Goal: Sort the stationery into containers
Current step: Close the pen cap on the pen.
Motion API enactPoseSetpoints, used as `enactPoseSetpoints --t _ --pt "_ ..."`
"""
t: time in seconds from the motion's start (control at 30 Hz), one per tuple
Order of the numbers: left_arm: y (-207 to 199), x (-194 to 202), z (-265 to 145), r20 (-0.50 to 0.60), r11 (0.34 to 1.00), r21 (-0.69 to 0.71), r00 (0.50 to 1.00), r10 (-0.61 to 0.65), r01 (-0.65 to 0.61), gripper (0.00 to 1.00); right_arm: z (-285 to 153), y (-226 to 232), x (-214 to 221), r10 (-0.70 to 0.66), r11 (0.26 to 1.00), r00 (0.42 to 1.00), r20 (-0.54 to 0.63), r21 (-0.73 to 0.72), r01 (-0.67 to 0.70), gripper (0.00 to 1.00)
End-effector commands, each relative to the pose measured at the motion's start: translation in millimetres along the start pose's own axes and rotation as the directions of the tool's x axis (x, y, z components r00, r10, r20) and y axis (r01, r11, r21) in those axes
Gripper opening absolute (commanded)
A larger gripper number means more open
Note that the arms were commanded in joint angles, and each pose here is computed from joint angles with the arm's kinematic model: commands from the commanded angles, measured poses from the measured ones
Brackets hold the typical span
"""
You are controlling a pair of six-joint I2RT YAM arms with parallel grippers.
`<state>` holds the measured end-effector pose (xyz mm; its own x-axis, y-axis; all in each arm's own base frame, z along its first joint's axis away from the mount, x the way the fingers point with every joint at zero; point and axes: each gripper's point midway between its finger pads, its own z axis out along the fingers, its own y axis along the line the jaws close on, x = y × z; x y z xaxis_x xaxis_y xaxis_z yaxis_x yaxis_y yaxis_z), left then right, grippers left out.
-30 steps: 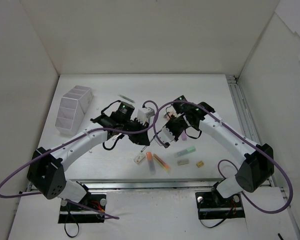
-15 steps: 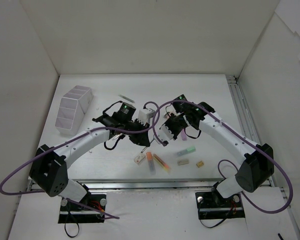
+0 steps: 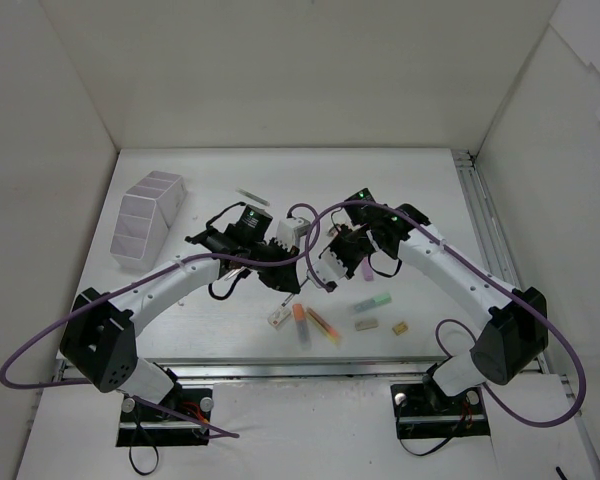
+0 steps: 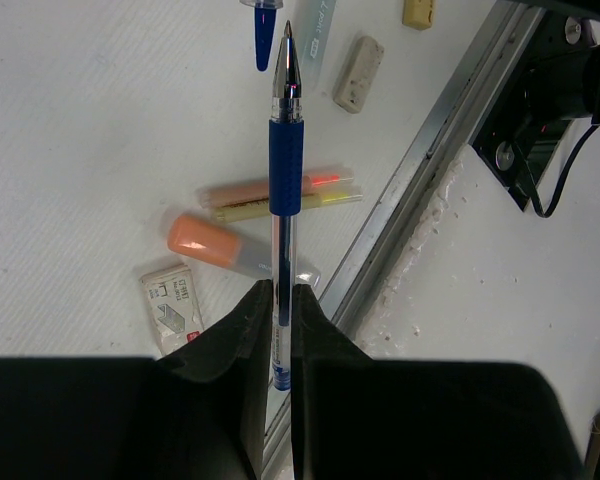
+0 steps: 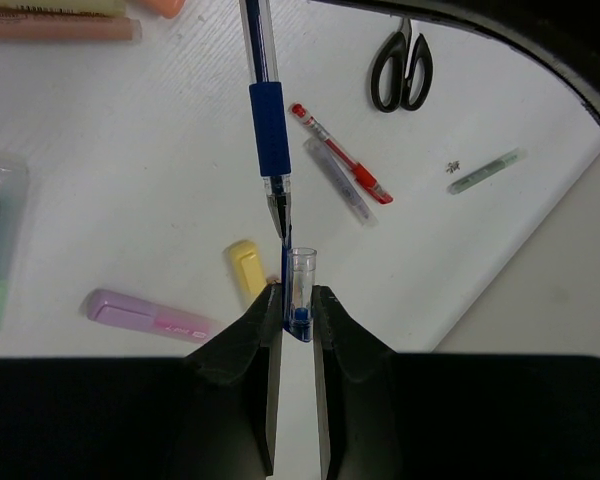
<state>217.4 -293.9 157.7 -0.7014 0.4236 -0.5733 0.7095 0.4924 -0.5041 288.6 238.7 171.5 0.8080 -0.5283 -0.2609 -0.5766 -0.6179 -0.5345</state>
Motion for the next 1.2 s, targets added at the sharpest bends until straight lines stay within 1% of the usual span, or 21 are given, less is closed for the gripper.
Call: enactPoseSetpoints --t 0.0,0.23,0.47,0.57,0.8,1.07,1.17 --pt "-12 -23 -10 0.065 0.999 0.026 0.997 0.046 -0.048 0.0 -11 -7 -7 -0.069 0.997 0.998 -0.008 0.035 0.069 0.0" --pt "-11 -22 -12 0.07 0.999 0.016 0.996 0.046 -0.047 0.0 -12 0 -2 -0.072 0.997 0.996 -0.051 0.015 0.072 0.0" --pt "-12 -20 -8 0.056 0.998 0.041 0.998 0.037 -0.039 0.0 -16 -3 -10 -0.08 0.996 0.996 -0.026 0.042 0.081 0.0" --pt "-17 -20 -5 0.054 0.996 0.077 0.998 0.041 -0.045 0.0 -16 -6 -8 -0.078 0.996 0.997 -0.027 0.044 0.079 0.0" --pt "-16 -21 -6 0.054 0.997 0.068 0.998 0.036 -0.04 0.0 -12 -4 -11 -0.093 0.995 0.995 -0.028 0.027 0.094 0.0" --pt "-17 -23 -8 0.064 0.997 0.066 0.997 0.042 -0.046 0.0 -8 4 -15 -0.135 0.991 0.988 -0.074 -0.012 0.134 0.0" --pt "-18 -23 -9 0.067 0.996 0.069 0.997 0.048 -0.052 0.0 -10 0 -11 -0.11 0.994 0.99 -0.088 -0.007 0.11 0.0"
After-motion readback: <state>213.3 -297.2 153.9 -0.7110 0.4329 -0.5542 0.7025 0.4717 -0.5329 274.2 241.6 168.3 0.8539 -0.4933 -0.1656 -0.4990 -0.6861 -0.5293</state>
